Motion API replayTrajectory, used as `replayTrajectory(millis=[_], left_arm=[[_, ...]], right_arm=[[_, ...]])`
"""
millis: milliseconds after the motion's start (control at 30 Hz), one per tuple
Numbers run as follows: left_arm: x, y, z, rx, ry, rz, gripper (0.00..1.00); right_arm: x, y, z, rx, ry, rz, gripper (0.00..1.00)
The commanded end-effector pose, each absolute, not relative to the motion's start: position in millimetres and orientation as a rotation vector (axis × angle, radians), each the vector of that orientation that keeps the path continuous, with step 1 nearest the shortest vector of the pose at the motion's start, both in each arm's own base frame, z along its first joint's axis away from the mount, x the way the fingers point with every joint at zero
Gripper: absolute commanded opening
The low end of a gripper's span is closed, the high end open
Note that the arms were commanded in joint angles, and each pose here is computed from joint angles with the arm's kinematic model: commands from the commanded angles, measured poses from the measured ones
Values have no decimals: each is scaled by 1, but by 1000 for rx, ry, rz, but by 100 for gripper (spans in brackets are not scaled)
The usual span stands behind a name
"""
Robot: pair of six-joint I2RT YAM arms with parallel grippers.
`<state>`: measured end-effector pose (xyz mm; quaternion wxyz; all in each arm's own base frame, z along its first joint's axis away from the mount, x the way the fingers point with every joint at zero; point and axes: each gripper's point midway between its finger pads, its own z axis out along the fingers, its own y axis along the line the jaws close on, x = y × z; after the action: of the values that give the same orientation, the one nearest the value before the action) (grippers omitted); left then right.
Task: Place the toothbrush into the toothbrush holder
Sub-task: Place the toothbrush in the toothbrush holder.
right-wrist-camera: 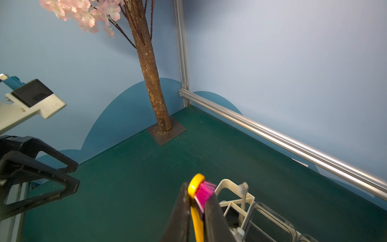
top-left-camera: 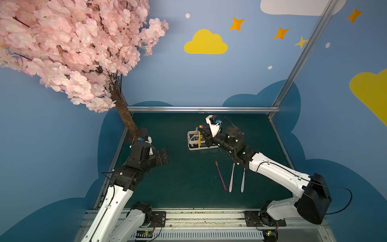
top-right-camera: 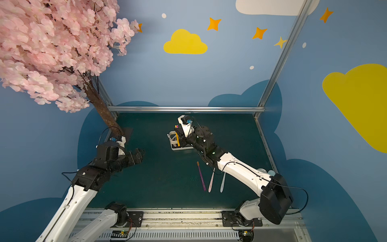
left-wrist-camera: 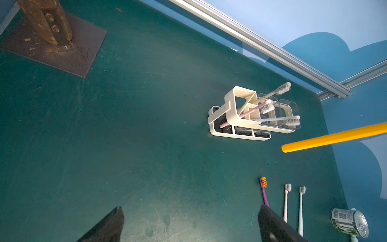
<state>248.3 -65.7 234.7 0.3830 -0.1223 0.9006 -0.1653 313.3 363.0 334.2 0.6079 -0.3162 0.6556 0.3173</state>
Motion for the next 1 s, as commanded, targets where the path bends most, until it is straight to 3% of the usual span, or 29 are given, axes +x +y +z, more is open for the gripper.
replayTrajectory(millis=[0, 967], left_arm=[[246, -66, 233, -311, 2299, -443, 100], [247, -64, 237, -329, 2275, -489, 100]], right_arm=[[312, 375, 373, -726, 1322, 765, 0], [358, 371, 308, -594, 1316, 576, 0]])
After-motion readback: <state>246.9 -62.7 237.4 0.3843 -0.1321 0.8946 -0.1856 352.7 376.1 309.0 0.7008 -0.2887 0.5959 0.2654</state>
